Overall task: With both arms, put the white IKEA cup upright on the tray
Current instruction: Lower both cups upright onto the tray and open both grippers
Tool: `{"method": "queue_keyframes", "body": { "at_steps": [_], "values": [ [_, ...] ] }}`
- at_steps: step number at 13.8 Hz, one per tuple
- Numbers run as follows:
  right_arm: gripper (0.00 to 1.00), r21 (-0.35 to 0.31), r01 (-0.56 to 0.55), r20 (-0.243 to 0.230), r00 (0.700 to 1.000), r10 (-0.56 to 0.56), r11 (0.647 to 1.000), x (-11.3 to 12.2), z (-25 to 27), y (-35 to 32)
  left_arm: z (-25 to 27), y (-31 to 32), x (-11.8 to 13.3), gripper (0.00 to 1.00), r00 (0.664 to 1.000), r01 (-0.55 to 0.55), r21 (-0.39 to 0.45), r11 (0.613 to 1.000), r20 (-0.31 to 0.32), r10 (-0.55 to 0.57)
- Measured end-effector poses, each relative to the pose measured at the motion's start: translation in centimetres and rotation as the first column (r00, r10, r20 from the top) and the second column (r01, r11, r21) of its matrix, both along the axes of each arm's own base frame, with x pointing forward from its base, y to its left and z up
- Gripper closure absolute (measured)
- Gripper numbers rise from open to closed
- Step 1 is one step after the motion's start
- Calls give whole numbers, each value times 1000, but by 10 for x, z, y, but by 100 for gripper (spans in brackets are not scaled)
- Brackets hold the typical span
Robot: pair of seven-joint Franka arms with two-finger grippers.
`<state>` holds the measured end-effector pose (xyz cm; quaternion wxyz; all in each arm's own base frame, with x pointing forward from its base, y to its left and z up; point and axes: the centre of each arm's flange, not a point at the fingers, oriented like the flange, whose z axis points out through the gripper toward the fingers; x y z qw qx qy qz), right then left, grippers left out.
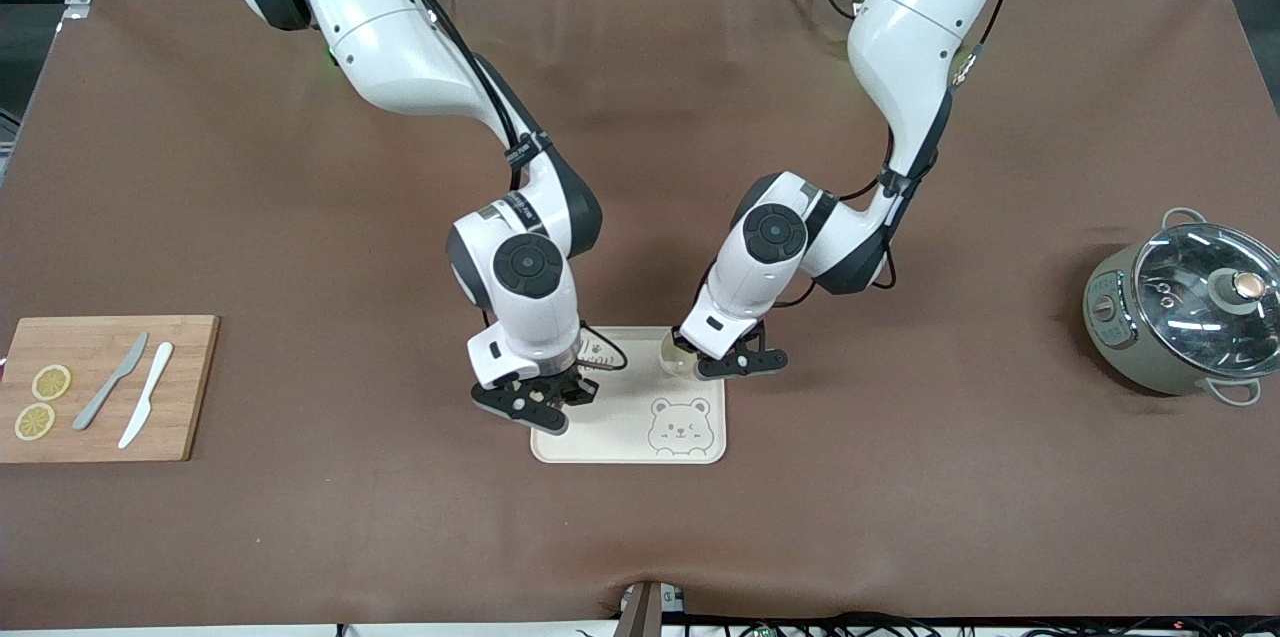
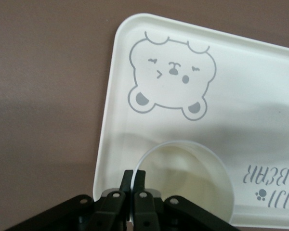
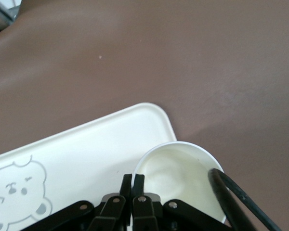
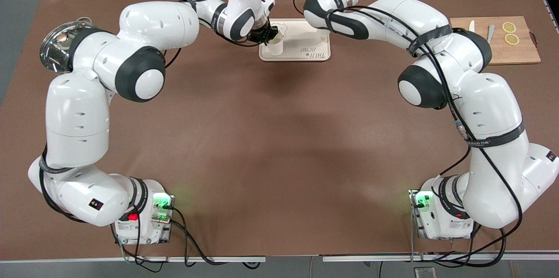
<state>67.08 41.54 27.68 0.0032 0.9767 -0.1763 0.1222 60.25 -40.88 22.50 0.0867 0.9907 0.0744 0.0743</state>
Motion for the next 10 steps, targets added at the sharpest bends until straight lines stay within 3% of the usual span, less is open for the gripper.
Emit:
{"method": "queue_keyframes", "body": {
  "at_steps": [6, 8, 10],
  "values": [
    [97, -12, -16, -18, 1000, 15, 1000, -17, -25, 23, 1, 6, 5, 96, 999, -5, 56, 998, 41, 3],
    [97, -13, -14, -19, 1000, 14, 1000, -17, -29, 24, 1, 8, 7, 82, 999, -3, 63, 998, 46, 0],
    [91, -13, -13, -17, 1000, 13, 1000, -17, -28, 24, 4, 10, 10, 58, 998, -31, 61, 998, 53, 28]
  ]
}}
